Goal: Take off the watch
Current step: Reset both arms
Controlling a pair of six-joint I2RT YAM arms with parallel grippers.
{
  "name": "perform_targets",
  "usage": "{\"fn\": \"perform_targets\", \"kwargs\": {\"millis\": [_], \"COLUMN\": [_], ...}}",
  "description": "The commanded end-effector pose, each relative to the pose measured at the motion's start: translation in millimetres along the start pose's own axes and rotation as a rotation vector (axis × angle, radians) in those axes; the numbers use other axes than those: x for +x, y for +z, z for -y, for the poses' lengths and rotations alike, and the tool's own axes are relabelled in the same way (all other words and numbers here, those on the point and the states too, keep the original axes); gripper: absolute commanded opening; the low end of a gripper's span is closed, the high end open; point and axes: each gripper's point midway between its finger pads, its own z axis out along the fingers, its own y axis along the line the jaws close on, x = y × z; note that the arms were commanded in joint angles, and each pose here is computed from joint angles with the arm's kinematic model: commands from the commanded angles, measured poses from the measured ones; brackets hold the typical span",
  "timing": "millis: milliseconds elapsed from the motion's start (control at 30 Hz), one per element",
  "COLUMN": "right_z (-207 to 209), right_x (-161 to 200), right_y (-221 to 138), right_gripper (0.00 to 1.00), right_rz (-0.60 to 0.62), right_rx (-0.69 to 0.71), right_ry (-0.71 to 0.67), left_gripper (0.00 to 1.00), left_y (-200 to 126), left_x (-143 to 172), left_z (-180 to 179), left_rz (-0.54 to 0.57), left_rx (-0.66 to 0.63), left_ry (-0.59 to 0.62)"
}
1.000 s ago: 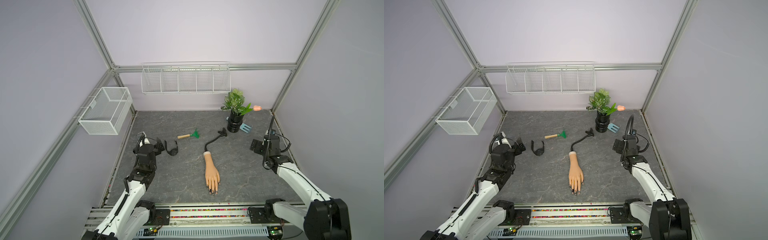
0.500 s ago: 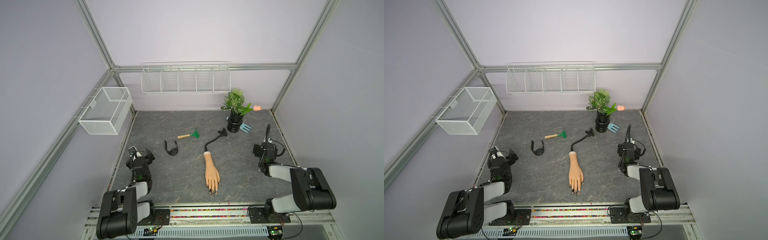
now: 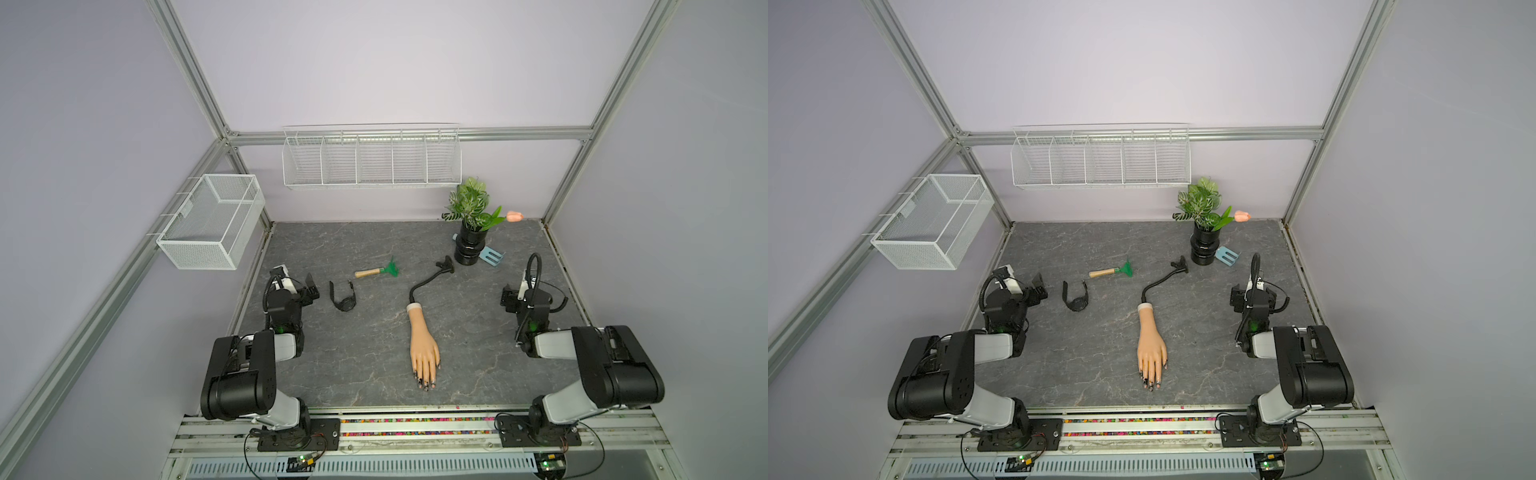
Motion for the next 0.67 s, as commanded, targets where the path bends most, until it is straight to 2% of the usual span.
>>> {"fn": "perform_targets", "kwargs": {"millis": [0, 633], "right_z": [0.6, -0.2], "right_x": [-10.1, -10.8], "right_y": [-1.1, -1.9], "right_gripper": [0.89, 0.89], "right_rz": [0.034, 0.040], "right_rx": [0.005, 0.004], "right_ry": [0.002, -0.003], "left_gripper": [0.99, 1.00], "left_y": [0.4, 1.6], "left_x": [12.1, 12.2], "left_z": [4.6, 6.2], "left_rz": [-0.056, -0.063], "left_rx": [0.019, 0.012], "left_ry": [0.038, 0.049]}}
